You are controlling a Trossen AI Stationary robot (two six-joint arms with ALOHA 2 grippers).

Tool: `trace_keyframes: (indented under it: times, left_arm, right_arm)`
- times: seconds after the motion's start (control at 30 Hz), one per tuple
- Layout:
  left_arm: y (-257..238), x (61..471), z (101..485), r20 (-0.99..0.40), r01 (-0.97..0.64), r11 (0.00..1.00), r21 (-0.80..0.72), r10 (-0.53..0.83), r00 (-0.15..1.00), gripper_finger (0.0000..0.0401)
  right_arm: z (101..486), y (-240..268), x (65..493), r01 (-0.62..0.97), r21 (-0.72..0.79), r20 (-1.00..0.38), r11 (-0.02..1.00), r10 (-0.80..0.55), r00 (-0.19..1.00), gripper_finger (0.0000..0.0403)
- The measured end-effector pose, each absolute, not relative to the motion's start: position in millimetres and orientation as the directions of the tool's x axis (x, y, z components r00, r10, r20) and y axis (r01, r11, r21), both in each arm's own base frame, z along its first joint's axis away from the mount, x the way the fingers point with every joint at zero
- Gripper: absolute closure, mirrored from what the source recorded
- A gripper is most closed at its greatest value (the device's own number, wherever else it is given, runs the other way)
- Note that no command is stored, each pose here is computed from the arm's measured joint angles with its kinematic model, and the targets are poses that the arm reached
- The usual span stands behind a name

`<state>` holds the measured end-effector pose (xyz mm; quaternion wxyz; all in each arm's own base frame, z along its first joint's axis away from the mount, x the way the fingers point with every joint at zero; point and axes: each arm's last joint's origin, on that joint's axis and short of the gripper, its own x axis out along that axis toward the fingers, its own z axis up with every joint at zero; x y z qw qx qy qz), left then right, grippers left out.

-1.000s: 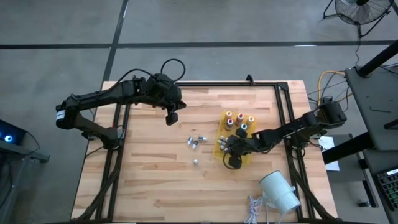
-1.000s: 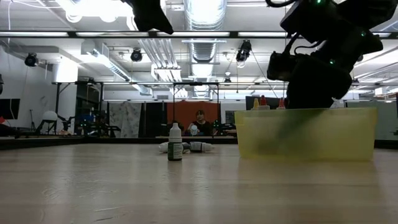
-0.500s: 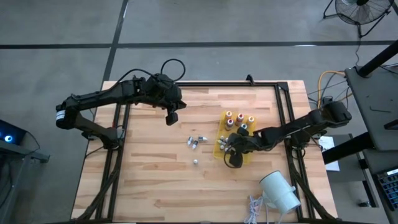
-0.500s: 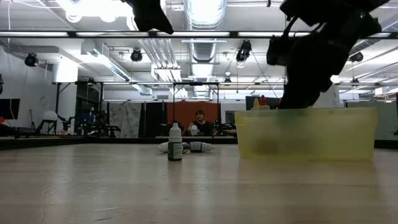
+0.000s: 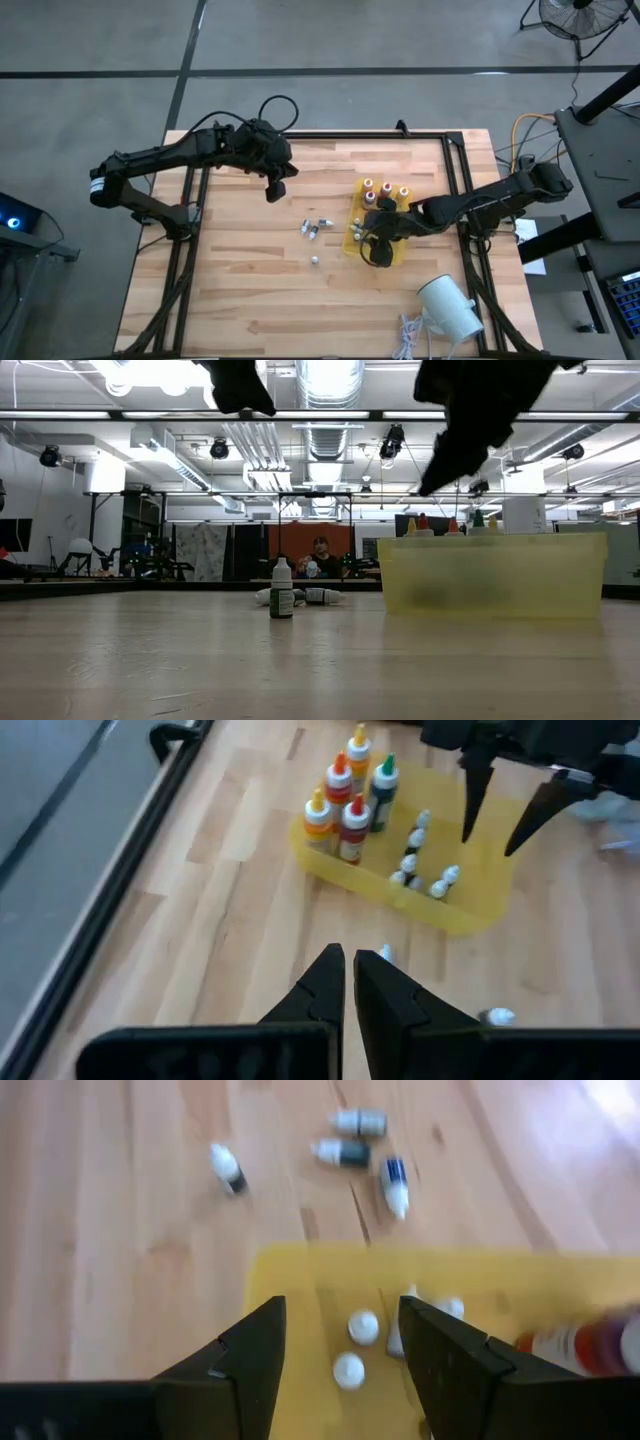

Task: Pick & Place food coloring
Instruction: Put the top right small dark blue food coloring bottle into the yellow bin

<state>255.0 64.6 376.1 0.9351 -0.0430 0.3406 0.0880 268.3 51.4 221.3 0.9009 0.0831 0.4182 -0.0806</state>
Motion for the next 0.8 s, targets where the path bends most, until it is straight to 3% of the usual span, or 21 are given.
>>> trace_keyframes:
  times: [0.47,0.67,0.8]
  left_arm:
    - [54.6,256.2,377.0,-0.615,0.044,0.990,-0.136,-0.119,0.780,0.0401]
    - [52.5,255.5,373.0,-0.596,0.055,0.989,-0.140,-0.128,0.793,0.0401]
    - [49.7,249.7,365.5,-0.497,0.048,0.988,-0.148,-0.116,0.860,0.0401]
  right_arm:
    - [268.3,51.4,285.6,0.233,0.087,-0.671,0.969,-0.116,0.732,0.0216]
    - [273.5,51.8,287.0,0.231,0.093,-0.660,0.968,-0.114,0.742,0.0216]
    - [273.1,51.8,287.0,0.235,0.098,-0.660,0.967,-0.114,0.742,0.0216]
